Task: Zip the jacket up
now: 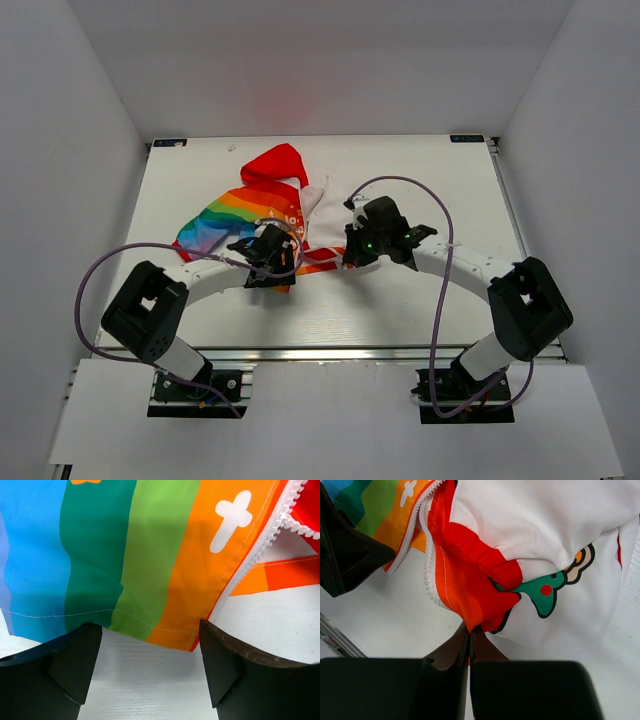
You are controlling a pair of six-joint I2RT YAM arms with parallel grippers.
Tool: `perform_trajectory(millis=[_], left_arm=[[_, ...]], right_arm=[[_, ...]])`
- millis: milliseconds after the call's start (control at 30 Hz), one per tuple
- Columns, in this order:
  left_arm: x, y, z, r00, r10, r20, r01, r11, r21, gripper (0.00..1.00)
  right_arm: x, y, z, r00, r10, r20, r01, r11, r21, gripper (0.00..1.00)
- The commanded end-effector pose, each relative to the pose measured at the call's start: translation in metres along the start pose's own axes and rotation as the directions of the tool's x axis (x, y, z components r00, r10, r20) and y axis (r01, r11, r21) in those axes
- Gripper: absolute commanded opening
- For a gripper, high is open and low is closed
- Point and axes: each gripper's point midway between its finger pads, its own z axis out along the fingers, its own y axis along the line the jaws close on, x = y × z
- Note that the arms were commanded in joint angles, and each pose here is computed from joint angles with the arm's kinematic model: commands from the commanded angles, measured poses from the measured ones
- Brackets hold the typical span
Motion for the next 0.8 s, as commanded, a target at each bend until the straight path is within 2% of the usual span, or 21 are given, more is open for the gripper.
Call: perform_trajectory(millis=[0,233,267,300,433,500,600,633,733,767], left_arm=[[0.041,0.016,0.012,0.992,0.041,-0.117,-0.047,0.998,-0.051,0.88],[0.064,0.028,0.015,0.986,0.047,-0.158,-0.072,0.985,-0.158,0.88],[0.074,0.036,0.017,0.979,0.049,-0.198,-0.091,0.974,-0.208,0.87],[0.076,0.039,0.018,0.978,0.040,-0.204,-0.089,0.968,-0.236,0.82],[0.089,0.037,0.029,0.966,0.035,-0.257,-0.096,0.969,-0.229,0.76],[0.095,0.036,0.034,0.960,0.037,-0.278,-0.103,0.968,-0.227,0.68],[0.101,0.033,0.035,0.955,0.034,-0.294,-0.100,0.972,-0.212,0.46],[0.103,0.032,0.035,0.954,0.032,-0.299,-0.097,0.974,-0.204,0.29],[0.106,0.030,0.034,0.953,0.022,-0.302,-0.082,0.979,-0.186,0.04],[0.104,0.030,0.032,0.954,0.019,-0.299,-0.078,0.980,-0.185,0.00]], right_arm=[[-0.006,0.001,-0.006,0.999,-0.008,0.031,0.008,1.000,0.008,0.00],[-0.005,-0.002,-0.005,0.999,-0.009,0.032,0.009,1.000,0.022,0.00],[-0.005,-0.002,-0.005,0.999,-0.008,0.033,0.007,1.000,0.023,0.00],[-0.006,-0.002,-0.006,0.999,-0.009,0.036,0.008,1.000,0.023,0.00],[-0.006,-0.004,-0.008,0.999,-0.006,0.042,0.005,0.999,0.037,0.00],[-0.004,-0.006,-0.009,0.999,-0.004,0.043,0.002,0.999,0.047,0.00],[-0.005,-0.009,-0.011,0.999,0.004,0.048,-0.008,0.998,0.068,0.00],[-0.005,-0.009,-0.011,0.999,0.008,0.051,-0.012,0.997,0.070,0.00],[-0.004,-0.006,-0.010,0.998,0.032,0.053,-0.035,0.998,0.054,0.00],[-0.004,-0.006,-0.010,0.998,0.038,0.054,-0.040,0.998,0.051,0.00]])
